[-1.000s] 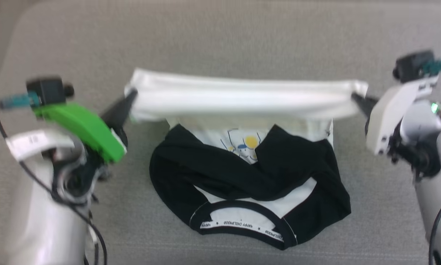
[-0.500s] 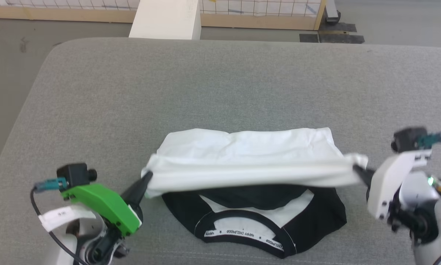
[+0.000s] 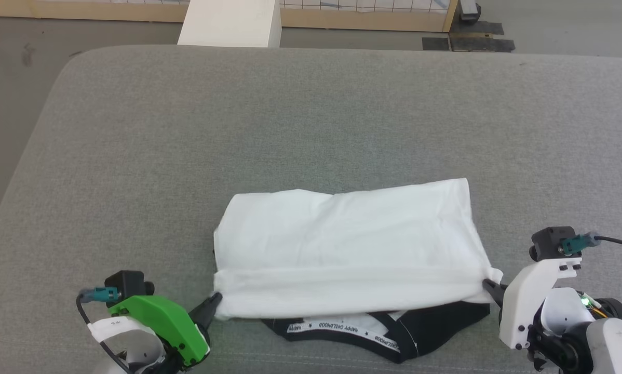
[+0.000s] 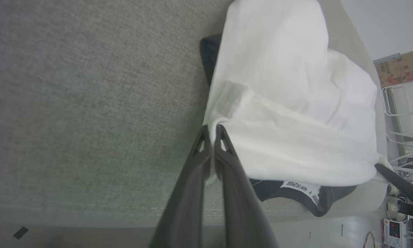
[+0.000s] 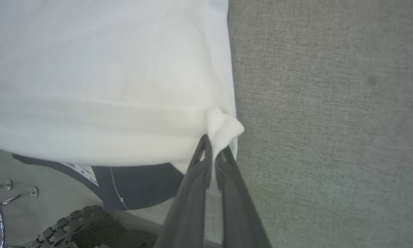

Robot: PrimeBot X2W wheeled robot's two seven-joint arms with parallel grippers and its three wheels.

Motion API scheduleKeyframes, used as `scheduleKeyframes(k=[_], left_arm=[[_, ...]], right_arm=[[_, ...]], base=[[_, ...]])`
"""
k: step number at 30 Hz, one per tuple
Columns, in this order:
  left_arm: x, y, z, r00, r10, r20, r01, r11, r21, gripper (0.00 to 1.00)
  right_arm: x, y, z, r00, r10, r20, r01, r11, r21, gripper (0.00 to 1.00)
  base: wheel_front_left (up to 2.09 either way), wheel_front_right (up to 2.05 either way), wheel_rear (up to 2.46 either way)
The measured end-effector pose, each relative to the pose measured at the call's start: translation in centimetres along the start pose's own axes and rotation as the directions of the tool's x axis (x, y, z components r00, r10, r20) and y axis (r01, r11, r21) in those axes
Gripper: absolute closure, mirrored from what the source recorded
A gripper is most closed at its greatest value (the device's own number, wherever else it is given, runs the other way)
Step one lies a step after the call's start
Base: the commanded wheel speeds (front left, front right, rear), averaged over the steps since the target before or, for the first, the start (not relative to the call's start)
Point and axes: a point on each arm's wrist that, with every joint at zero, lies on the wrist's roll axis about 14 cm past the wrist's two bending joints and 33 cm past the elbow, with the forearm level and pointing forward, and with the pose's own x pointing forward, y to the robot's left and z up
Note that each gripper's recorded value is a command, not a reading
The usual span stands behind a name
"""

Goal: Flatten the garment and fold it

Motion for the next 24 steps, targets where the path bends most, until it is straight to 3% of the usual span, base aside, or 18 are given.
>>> scheduleKeyframes(k=[1,11,14,16,20,24], left_arm=[[-0.1,0.3,-0.1,1.000,0.012,-0.009,-0.012,1.000,-0.001,0.00],[-3.1,3.1,2.3,0.989,0.149,0.007,-0.149,0.986,0.071,0.00],[-4.7,3.7,4.7,0.979,0.180,0.090,-0.189,0.977,0.096,0.00],[-5.8,2.9,7.7,0.961,0.160,0.228,-0.192,0.973,0.129,0.00],[-7.9,0.5,13.3,0.853,0.056,0.518,-0.213,0.945,0.249,0.00],[-9.8,-2.0,16.7,0.681,-0.089,0.727,-0.248,0.906,0.344,0.00]], right_arm=[[-0.1,0.1,0.0,1.000,0.004,0.004,-0.004,1.000,-0.004,0.00],[-4.1,-2.4,-0.2,0.997,-0.042,0.064,0.037,0.997,0.065,0.00],[-5.9,-3.7,1.9,0.987,-0.079,0.139,0.067,0.994,0.091,0.00],[-6.7,-4.5,3.5,0.977,-0.102,0.187,0.084,0.991,0.104,0.00],[-6.5,-4.2,6.2,0.972,-0.089,0.216,0.070,0.993,0.094,0.00],[-4.3,-3.2,6.4,0.990,-0.053,0.132,0.045,0.997,0.063,0.00]], base=[[0.00,0.00,0.00],[0.00,0.00,0.00],[0.00,0.00,0.00],[0.00,0.00,0.00],[0.00,0.00,0.00],[0.00,0.00,0.00]])
